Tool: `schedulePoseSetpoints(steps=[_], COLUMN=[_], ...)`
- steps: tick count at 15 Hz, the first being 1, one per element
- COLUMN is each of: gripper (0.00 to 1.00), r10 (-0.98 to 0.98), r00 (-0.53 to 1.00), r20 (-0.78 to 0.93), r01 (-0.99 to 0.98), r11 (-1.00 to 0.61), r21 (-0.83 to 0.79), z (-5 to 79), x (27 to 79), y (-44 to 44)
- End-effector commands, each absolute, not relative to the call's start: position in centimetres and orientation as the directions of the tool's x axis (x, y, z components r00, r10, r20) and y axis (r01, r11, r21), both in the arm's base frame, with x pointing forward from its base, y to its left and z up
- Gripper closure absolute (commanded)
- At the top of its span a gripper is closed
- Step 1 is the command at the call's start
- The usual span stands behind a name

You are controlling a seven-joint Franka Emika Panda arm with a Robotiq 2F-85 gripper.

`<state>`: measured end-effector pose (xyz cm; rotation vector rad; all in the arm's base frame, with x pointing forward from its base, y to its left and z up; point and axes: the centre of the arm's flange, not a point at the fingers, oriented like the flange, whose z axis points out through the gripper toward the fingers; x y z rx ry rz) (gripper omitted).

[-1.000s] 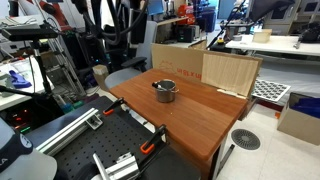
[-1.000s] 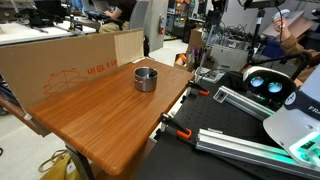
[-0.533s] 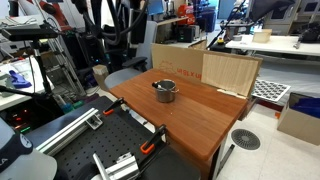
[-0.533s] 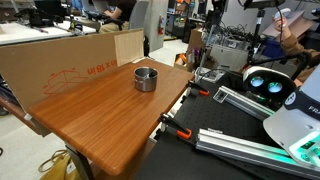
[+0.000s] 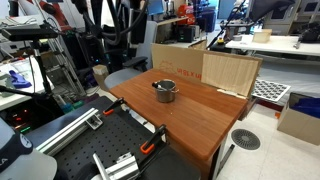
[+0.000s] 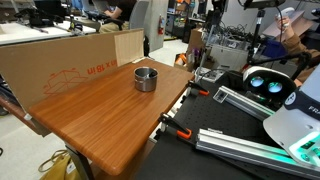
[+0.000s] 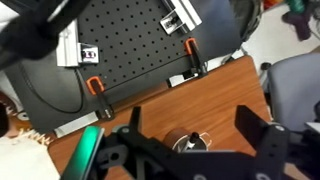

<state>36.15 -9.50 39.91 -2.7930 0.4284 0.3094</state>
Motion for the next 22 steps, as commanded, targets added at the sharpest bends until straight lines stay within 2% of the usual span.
schedulePoseSetpoints(steps=[1, 6, 12, 22], gripper=[0.00, 0.00, 0.00, 0.00], r10=[-0.258, -0.244, -0.244, -0.337], r00=[0.932, 0.937, 0.914, 0.855], r20=[-0.254, -0.251, -0.324, -0.393], r01=[-0.322, -0.305, -0.331, -0.431], r11=[-0.911, -0.920, -0.910, -0.885], r21=[-0.257, -0.245, -0.248, -0.177], z=[39.9, 38.7, 36.4, 33.2], x=[36.1, 36.6, 38.5, 44.3], y=[-9.5, -8.4, -7.1, -6.1])
